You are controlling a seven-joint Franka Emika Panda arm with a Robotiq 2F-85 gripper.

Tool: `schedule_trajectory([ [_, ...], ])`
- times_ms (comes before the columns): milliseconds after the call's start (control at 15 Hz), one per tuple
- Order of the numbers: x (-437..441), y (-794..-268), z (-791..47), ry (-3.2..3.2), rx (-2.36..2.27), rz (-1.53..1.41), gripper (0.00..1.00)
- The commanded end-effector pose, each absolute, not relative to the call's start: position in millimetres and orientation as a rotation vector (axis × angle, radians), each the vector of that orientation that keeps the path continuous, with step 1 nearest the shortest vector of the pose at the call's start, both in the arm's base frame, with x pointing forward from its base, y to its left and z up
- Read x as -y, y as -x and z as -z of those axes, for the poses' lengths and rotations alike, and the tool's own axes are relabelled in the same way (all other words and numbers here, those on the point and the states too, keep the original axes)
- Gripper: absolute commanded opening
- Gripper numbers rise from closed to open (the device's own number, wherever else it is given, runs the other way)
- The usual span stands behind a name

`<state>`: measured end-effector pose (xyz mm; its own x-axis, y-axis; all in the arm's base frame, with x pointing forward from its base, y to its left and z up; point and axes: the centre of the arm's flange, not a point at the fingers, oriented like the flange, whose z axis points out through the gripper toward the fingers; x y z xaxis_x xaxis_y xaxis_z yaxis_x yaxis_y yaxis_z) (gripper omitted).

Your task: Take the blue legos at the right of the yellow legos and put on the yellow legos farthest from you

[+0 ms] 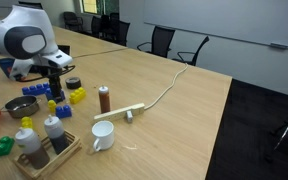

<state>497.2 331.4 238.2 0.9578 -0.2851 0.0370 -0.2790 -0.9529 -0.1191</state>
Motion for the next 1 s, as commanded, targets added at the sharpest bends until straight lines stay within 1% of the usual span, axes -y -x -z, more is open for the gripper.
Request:
schedule_trajectory([
  [0, -331.5, -498.4, -239.4, 2.994, -0.435, 0.085, 1.0],
  [933, -339.3, -502.9, -187.0, 3.076, -0.12, 0.01, 1.0],
])
